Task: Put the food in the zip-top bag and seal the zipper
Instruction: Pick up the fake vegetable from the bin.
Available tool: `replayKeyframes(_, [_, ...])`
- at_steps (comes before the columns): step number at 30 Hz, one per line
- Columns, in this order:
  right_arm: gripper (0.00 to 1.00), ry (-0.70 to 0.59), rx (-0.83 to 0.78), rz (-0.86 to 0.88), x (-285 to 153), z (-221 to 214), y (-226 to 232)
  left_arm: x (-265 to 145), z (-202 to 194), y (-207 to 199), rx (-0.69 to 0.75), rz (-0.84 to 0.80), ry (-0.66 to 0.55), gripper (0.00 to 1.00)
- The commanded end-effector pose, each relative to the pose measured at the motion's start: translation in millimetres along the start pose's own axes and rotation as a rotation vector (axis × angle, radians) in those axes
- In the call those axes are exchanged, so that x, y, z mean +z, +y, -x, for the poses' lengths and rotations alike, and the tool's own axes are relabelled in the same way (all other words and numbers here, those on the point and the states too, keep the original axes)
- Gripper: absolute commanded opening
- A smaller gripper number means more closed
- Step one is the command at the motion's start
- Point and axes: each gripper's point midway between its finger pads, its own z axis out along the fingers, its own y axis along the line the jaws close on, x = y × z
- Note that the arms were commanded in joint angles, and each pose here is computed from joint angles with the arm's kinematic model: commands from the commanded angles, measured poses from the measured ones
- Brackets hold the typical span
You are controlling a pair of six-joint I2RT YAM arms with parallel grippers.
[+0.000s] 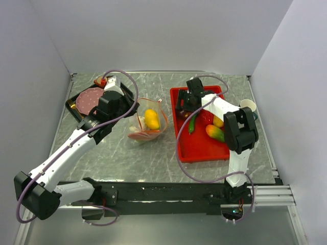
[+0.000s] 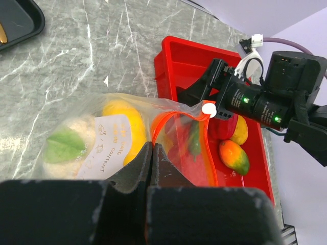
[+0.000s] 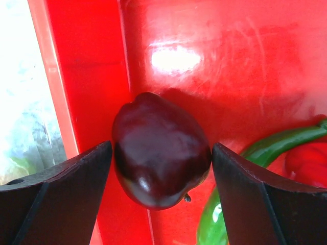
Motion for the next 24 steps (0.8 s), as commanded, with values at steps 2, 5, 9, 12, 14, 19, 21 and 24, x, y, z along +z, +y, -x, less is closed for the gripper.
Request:
replayKeyframes(2, [0.84,0.028,-0.007,0.023,3.0,-1.2,-0.7,-7.7,19.6,-12.2,-0.005,-0.041,-0.055,0.01])
replayKeyframes(5, [0.83,0.029,0.003,0.038,1.2,-7.4,-0.5,-7.2,18.6,-11.6,-0.007,-0.042,-0.057,0.01])
replayKeyframes(9, [0.81,0.028,0.012,0.044,0.0,-11.2,-1.1,-6.0,16.0,-9.6,-0.006,-0.037,-0.051,0.01])
replayKeyframes(12, [0.72,0.042,0.017,0.062,-1.5,-14.4,2.1,-5.9,15.2,-10.1,-0.009,-0.041,-0.048,0.01])
replayKeyframes(14, [0.63,0.024,0.023,0.073,-6.4,-10.9,4.5,-6.5,16.1,-10.5,-0.011,-0.043,-0.052,0.01])
replayKeyframes(19, [0.52,-0.053,0.03,0.092,-31.5,6.0,10.4,-6.8,16.6,-11.2,-0.012,-0.047,-0.055,0.01])
replayKeyframes(21, [0.51,-0.076,0.029,0.095,-41.8,12.2,12.3,-6.7,16.6,-10.6,-0.009,-0.046,-0.053,0.01])
replayKeyframes(24, [0.51,-0.14,0.029,0.105,-65.6,27.6,16.7,-7.0,15.2,-11.3,-0.01,-0.051,-0.049,0.01])
